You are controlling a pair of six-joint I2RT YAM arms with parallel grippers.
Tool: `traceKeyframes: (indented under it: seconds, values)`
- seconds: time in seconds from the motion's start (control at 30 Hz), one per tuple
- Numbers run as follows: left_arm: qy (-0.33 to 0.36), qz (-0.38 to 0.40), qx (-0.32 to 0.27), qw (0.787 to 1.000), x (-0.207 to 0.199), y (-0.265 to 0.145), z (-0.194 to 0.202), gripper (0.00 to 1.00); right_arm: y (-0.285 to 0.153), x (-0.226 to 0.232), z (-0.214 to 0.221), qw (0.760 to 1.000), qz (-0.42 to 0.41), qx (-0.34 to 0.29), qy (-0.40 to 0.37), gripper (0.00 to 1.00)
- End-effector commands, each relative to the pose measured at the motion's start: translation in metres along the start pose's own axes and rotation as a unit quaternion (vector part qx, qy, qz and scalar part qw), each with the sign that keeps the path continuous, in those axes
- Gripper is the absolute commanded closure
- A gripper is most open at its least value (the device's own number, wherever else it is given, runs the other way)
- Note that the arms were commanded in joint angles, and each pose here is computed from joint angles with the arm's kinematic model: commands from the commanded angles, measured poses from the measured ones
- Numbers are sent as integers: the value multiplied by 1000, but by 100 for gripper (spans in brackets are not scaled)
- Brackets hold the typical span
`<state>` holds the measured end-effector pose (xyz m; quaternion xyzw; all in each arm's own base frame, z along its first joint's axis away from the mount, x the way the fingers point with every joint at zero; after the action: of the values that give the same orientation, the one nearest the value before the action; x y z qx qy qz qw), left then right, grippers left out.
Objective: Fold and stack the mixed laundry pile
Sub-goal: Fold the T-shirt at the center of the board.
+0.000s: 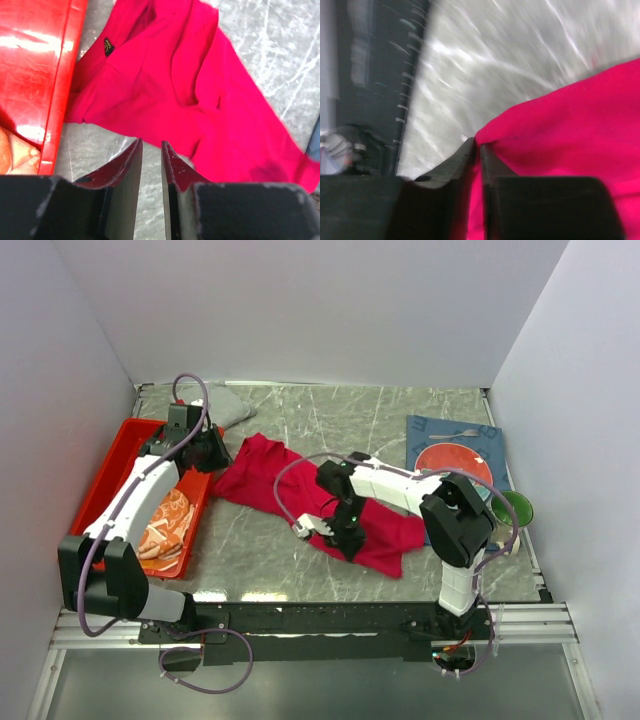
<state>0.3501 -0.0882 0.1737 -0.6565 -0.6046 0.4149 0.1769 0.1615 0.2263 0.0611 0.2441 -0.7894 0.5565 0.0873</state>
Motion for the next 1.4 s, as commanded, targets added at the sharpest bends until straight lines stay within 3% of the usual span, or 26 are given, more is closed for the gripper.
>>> traceKeyframes:
  seconds: [0.0, 0.03, 0.1, 0.13, 0.2, 0.23, 0.27, 0.33, 0.37, 0.43, 0.5, 0.53, 0.57, 0.67, 0.97, 1.1, 1.27, 1.37]
  values:
    - [23, 30, -16, 999, -10, -18, -5, 72, -42, 22, -44, 994, -31, -90, -44, 62]
    - [26, 25, -24, 999, -9, -25, -7, 72, -62, -1, -61, 991, 16, -118, -54, 49]
    - [33, 19, -38, 999, -7, -33, -11, 70, -89, -44, -62, 984, 53, -170, 24, 42]
    - [37, 17, -59, 997, -7, -41, -18, 69, -125, -84, -82, 969, 124, -212, 15, 38]
    - [37, 15, -76, 996, -6, -47, -20, 61, -135, -137, -79, 949, 129, -250, 141, 35]
    - [37, 14, -94, 995, -6, -54, -24, 58, -177, -164, -88, 929, 176, -287, 152, 35]
    - [36, 16, -102, 994, -7, -56, -26, 52, -168, -195, -84, 908, 159, -309, 235, 34]
    - [25, 20, -112, 993, -7, -60, -26, 45, -197, -223, -94, 876, 185, -351, 276, 34]
    - [19, 35, -123, 992, -12, -61, -29, 42, -192, -234, -97, 866, 175, -362, 297, 34]
    - [-7, 58, -117, 991, -17, -57, -20, 43, -174, -231, -103, 870, 153, -366, 294, 35]
    - [-32, 80, -105, 991, -21, -48, -9, 50, -176, -220, -129, 876, 176, -377, 243, 36]
    - [-38, 81, -101, 991, -20, -46, -5, 53, -152, -218, -123, 885, 181, -351, 248, 36]
    - [-44, 80, -96, 991, -19, -44, -2, 56, -142, -206, -144, 901, 196, -331, 199, 36]
    - [-52, 70, -85, 993, -13, -39, 8, 57, -112, -211, -156, 911, 242, -281, 182, 36]
    - [-62, 41, -75, 994, 2, -39, 24, 59, -84, -243, -156, 896, 326, -230, 193, 33]
    - [-64, 36, -66, 995, 7, -36, 32, 59, -77, -251, -147, 891, 344, -214, 207, 38]
    - [-63, 36, -64, 995, 7, -36, 34, 59, -84, -254, -127, 878, 362, -206, 236, 56]
    - [-63, 37, -58, 996, 8, -32, 37, 59, -89, -254, -116, 872, 367, -209, 246, 78]
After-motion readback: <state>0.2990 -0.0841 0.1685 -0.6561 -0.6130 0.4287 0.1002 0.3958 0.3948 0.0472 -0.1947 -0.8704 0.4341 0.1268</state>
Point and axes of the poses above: each gripper's point midway between its finger pads, its own y axis out along the fingers, its own x axis along the line the jaws close on, z = x × y, the point moved 1 cm from there along -y, back along the fingers, and after that the axes turned 5 degrees about y, right-handed, at the moved point
